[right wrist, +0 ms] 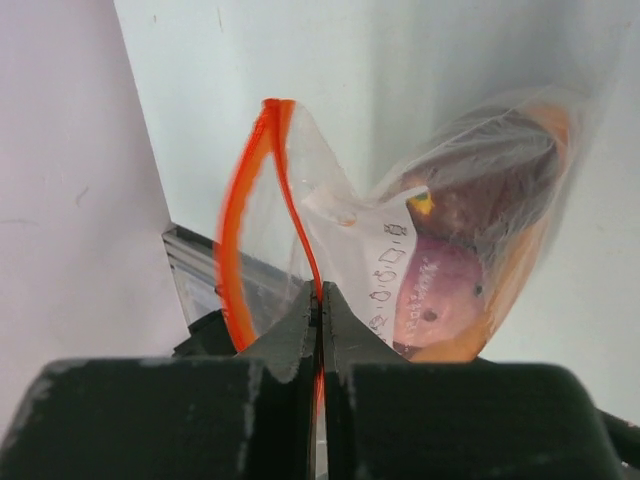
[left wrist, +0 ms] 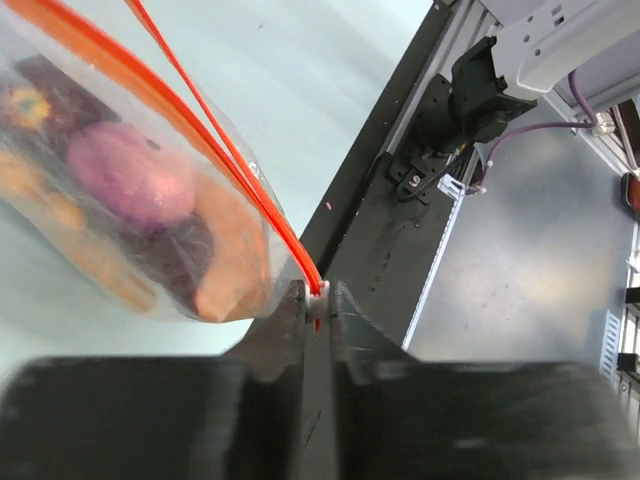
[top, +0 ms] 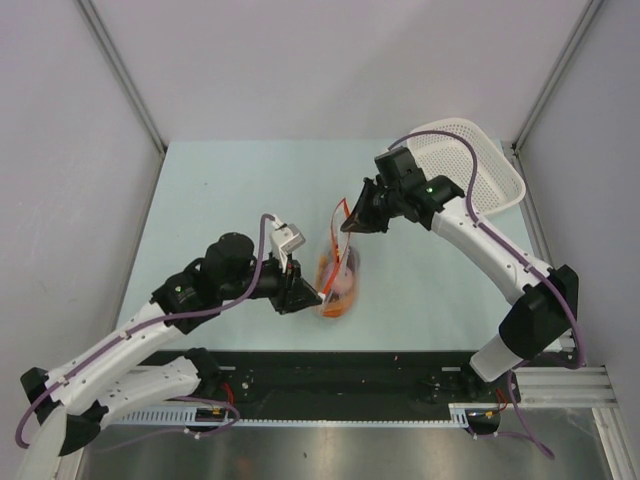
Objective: Open the zip-top bag and remove the fake food
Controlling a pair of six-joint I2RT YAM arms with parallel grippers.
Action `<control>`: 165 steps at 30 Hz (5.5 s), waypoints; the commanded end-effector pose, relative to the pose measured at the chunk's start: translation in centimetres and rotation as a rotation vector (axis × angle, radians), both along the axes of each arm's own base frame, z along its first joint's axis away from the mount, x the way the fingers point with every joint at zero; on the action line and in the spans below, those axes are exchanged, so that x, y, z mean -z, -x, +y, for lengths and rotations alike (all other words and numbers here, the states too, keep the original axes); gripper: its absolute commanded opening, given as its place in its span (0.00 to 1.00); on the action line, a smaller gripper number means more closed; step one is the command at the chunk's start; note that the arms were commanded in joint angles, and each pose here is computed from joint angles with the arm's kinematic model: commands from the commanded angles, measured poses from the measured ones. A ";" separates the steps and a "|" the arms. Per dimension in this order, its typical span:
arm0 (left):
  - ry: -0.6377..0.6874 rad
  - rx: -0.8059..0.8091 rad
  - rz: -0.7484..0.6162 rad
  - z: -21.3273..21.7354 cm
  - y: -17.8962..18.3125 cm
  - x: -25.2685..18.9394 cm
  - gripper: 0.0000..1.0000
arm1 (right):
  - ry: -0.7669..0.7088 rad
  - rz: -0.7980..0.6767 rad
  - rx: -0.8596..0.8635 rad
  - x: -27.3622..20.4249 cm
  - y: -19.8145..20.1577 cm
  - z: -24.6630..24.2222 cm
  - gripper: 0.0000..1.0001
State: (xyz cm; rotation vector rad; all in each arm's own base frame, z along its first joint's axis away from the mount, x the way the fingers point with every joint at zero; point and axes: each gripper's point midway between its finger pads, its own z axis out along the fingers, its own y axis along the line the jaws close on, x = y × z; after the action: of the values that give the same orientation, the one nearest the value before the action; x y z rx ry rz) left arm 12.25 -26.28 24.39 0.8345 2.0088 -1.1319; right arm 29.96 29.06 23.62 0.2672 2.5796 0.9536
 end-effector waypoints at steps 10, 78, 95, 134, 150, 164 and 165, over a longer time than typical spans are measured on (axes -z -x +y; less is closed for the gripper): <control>-0.085 -0.371 0.087 -0.8 -9.0 -5.1 0.92 | -0.023 -0.171 -0.107 -3.7 2.5 0.3 0.00; 0.011 -0.303 0.210 -5.7 -10.5 -2.3 0.01 | 0.169 -0.114 -0.257 6.6 7.9 1.3 0.01; 0.072 -0.272 0.233 -5.7 -9.1 -3.6 0.00 | 0.337 -0.122 -0.100 11.5 6.3 -3.5 0.39; -0.065 -0.422 0.281 -4.1 -11.0 1.1 0.00 | 0.138 -0.220 -0.339 9.7 8.0 0.9 0.04; -0.084 -0.404 0.281 -3.1 -11.0 2.6 0.00 | -0.191 -0.461 -0.121 -6.0 3.0 -7.0 0.00; -0.082 -0.238 0.296 -4.9 -9.7 2.5 0.00 | 0.462 -0.351 0.632 1.8 -17.6 -31.3 0.04; -0.088 -0.235 0.301 -5.0 -9.8 2.8 0.00 | 0.468 -0.300 0.627 4.2 -18.4 -31.8 0.10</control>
State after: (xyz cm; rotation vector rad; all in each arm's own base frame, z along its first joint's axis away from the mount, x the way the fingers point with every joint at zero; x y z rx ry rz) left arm 21.80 -30.65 20.61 0.3952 2.3864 -1.0600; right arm 45.11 1.88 20.97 0.6306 2.1552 0.2773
